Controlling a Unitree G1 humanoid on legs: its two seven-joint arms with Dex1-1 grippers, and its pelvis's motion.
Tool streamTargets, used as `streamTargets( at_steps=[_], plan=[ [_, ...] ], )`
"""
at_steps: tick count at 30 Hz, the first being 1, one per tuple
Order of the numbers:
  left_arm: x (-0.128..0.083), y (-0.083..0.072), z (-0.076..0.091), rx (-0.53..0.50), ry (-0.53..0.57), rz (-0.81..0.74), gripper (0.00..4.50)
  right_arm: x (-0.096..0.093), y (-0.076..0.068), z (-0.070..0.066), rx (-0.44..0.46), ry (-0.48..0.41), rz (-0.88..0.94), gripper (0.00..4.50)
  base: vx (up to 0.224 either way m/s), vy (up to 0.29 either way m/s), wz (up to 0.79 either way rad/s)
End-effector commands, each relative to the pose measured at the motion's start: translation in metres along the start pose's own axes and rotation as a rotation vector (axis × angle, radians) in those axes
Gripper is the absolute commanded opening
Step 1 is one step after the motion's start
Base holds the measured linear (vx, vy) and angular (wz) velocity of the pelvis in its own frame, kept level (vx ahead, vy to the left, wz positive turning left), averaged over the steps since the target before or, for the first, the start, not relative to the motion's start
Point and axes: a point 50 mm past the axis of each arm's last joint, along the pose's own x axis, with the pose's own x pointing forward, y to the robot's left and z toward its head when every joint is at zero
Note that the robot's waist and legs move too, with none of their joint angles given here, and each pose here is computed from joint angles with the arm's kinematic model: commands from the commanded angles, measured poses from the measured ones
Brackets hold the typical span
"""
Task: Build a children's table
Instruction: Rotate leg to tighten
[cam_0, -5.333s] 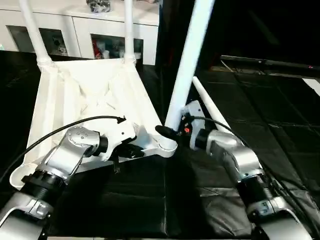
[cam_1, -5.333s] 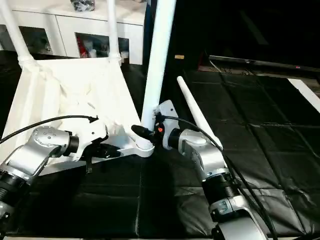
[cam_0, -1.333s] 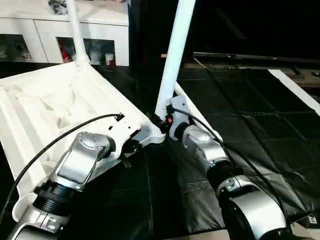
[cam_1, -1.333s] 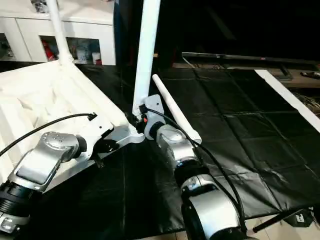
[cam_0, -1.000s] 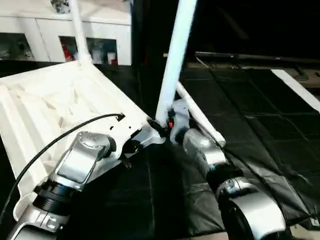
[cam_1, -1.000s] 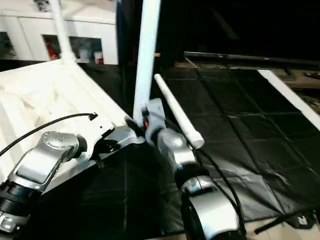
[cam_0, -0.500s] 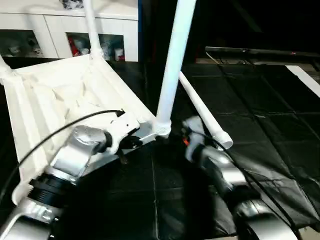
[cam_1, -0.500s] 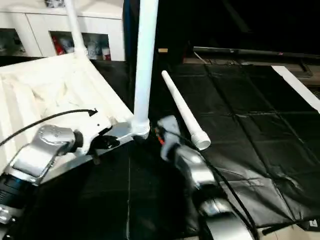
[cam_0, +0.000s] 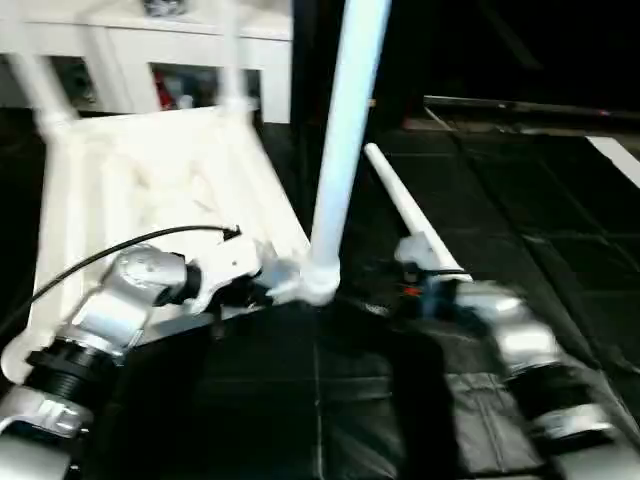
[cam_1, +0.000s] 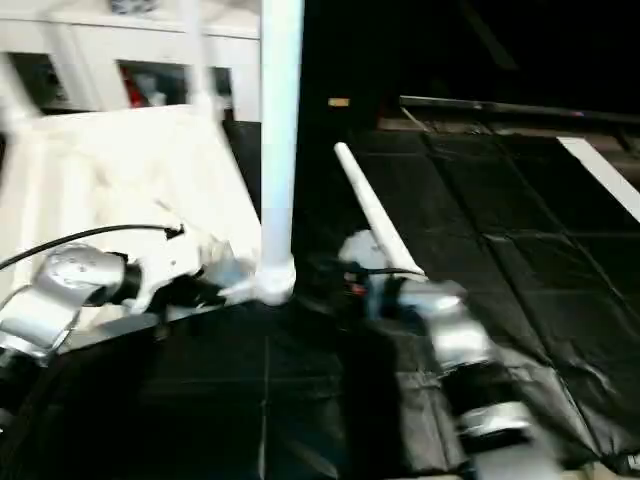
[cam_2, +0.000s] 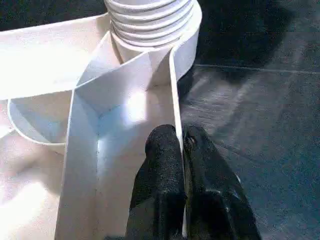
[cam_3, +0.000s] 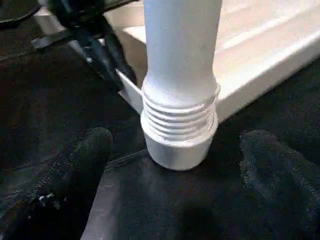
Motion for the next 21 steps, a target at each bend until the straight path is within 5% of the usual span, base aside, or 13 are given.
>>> streamTargets(
  at_steps=[1,11,21],
  plan=[
    [0.010,-0.009,0.011,0.081,-0.018,-0.121,0.00,0.003,-0.001,0.007,-0.027,0.017,0.038,4.46,0.000,0.000,0.00],
    [0.012,-0.013,0.012,0.158,-0.002,-0.220,0.00,0.021,-0.001,0.009,-0.063,0.049,0.106,4.46,0.000,0.000,0.00],
    [0.011,-0.014,0.012,0.177,0.002,-0.246,0.00,0.025,0.001,0.007,-0.041,0.032,0.166,3.55,0.000,0.000,0.00]
  ],
)
